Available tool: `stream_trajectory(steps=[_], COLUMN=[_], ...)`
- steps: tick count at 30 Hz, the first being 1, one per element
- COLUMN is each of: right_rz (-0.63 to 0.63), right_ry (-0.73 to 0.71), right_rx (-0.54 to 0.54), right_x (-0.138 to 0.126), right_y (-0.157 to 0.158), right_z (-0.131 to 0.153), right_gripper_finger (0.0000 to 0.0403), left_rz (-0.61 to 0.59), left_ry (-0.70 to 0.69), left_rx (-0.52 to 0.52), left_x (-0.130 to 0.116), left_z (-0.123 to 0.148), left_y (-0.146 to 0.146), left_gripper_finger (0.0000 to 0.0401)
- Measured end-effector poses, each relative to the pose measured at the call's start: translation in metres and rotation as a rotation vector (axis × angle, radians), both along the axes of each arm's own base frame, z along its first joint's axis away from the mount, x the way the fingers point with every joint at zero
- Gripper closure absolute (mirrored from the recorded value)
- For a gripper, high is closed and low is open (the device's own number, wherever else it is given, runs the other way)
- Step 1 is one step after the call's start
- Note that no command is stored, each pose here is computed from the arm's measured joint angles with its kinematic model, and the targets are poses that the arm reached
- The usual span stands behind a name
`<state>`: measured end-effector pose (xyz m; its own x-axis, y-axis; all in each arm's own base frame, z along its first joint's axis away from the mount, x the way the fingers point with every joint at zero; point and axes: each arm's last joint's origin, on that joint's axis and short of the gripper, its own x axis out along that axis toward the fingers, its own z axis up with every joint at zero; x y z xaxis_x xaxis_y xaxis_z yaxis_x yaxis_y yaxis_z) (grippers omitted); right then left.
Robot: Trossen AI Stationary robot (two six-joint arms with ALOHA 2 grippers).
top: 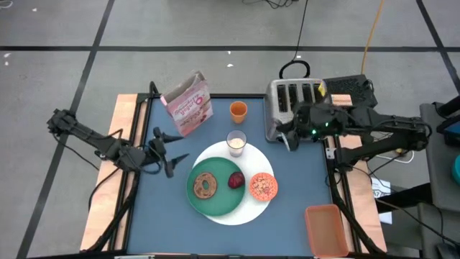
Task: Arrange a breakfast setting
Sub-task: Put the spoon beside the orange bowl
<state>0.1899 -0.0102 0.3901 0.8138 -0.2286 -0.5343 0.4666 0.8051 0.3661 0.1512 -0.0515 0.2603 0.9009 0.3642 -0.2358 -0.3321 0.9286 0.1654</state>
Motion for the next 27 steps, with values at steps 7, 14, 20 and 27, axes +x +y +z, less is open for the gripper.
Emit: stream_trajectory(steps=[7,14,20,27], right_rz=[-0.026,-0.048,-0.073,-0.098], right_ry=[-0.039,-0.169,-0.213,-0.18], right_rx=[0.198,0.417,0.536,0.642], right_x=[-0.005,-0.026,-0.035,-0.04], right_y=[0.018,0.032,0.04,0.046], right_z=[-0.045,-0.082,-0.128,-0.172], right_gripper_finger=[0.0402,0.0402,0.0402,0.0402], left_rz=[-0.073,-0.123,-0.172,-0.163], left_ry=[-0.184,-0.271,-0.288,-0.301], left_rx=[-0.065,-0.045,-0.019,-0.051], left_x=[-0.021,-0.032,-0.035,-0.034], left_z=[-0.038,-0.047,-0.048,-0.071], left_y=[0.023,0.039,0.048,0.057], left_gripper_finger=[0.008,0.008,0.008,0.008])
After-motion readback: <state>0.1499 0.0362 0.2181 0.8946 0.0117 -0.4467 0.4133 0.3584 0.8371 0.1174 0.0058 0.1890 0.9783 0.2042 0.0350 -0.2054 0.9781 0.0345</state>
